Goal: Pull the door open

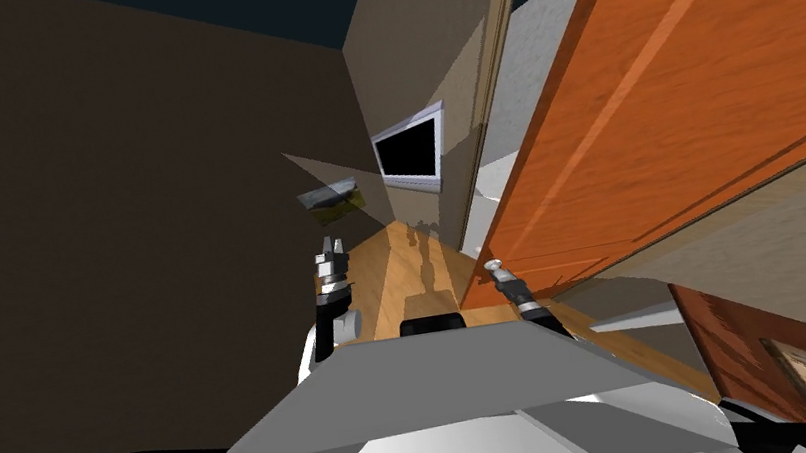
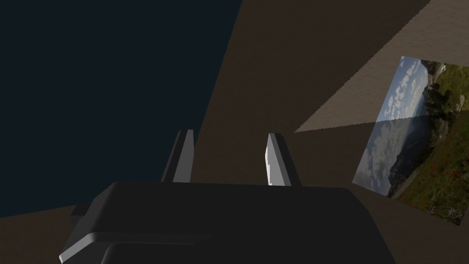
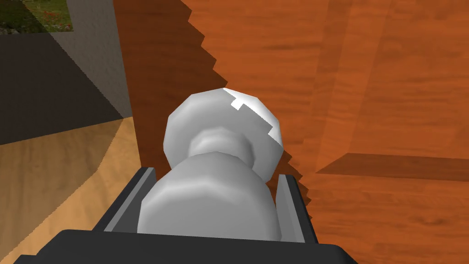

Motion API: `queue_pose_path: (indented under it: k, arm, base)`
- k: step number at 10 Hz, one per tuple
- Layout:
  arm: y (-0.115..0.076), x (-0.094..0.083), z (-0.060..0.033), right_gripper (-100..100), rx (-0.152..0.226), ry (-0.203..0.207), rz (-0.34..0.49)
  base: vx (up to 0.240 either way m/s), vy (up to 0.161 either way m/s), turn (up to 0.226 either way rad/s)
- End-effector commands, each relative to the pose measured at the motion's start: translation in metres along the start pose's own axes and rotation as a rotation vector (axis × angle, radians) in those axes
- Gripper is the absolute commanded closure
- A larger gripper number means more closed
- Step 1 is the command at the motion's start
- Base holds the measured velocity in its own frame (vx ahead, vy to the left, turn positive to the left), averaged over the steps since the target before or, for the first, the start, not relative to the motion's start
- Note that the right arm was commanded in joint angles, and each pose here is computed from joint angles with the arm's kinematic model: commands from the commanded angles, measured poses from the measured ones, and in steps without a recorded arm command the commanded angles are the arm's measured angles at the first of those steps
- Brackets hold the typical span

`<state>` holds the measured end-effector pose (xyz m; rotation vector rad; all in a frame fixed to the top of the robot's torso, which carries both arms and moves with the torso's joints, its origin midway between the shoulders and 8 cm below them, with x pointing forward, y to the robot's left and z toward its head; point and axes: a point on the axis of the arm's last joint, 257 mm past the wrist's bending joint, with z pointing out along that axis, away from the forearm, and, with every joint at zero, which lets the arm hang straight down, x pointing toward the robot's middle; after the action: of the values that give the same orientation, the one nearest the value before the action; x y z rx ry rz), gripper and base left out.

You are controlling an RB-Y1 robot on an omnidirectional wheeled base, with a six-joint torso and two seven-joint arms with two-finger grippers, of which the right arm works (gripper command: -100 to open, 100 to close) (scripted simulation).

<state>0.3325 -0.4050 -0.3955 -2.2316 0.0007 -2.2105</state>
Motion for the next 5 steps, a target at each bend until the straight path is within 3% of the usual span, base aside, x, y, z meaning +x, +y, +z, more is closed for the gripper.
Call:
queue_pose_path:
  k: [1, 5]
  arm:
    - [0.002, 0.000, -0.0046, 100, 0.009, 0.002, -0.001]
    - [0.005, 0.001, -0.0152, 100, 0.030, 0.006, -0.002]
  base:
    - [-0.131, -0.024, 0.158]
    - [-0.189, -0.041, 0.130]
